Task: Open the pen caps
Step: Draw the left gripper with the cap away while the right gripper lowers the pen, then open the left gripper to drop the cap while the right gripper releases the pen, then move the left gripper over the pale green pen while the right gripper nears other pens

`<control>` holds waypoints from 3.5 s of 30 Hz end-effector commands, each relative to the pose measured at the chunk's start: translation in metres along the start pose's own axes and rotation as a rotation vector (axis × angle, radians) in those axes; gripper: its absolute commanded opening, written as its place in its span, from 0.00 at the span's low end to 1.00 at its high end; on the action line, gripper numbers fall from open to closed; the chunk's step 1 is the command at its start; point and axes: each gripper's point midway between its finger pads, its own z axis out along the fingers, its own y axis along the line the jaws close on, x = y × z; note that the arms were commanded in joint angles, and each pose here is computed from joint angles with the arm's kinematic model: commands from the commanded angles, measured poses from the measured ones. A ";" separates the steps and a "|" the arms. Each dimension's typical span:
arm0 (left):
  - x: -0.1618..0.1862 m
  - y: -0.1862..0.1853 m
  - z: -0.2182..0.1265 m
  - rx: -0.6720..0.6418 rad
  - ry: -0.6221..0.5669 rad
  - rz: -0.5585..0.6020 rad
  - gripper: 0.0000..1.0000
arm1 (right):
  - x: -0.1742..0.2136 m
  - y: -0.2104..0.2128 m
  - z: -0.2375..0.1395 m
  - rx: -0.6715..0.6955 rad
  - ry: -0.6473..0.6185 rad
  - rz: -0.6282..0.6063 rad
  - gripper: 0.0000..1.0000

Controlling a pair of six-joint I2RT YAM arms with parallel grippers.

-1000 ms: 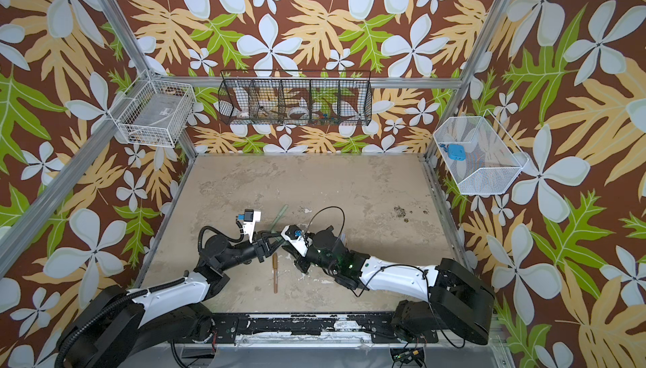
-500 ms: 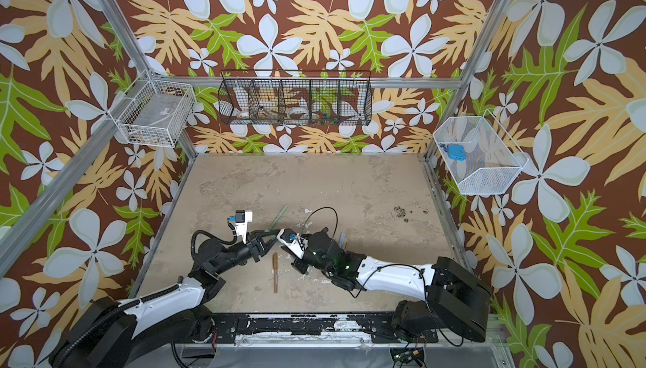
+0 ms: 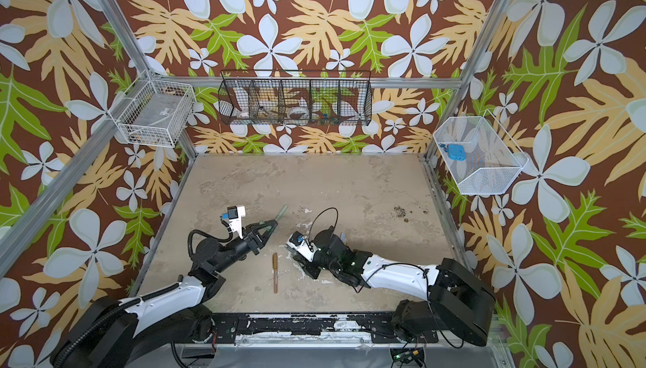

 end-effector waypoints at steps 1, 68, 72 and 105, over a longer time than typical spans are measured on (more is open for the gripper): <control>-0.003 0.025 0.001 -0.136 -0.010 0.011 0.00 | -0.005 -0.015 -0.003 0.090 -0.020 0.028 0.00; 0.024 0.248 -0.096 -1.233 0.151 -0.110 0.33 | 0.166 -0.261 -0.132 0.957 0.047 0.972 0.39; 0.023 0.246 -0.094 -1.220 0.149 -0.110 0.49 | 0.161 -0.260 -0.134 0.948 0.037 0.957 0.46; 0.033 0.148 0.003 -0.767 0.327 0.300 0.61 | 0.028 -0.139 -0.037 0.271 -0.092 0.482 0.53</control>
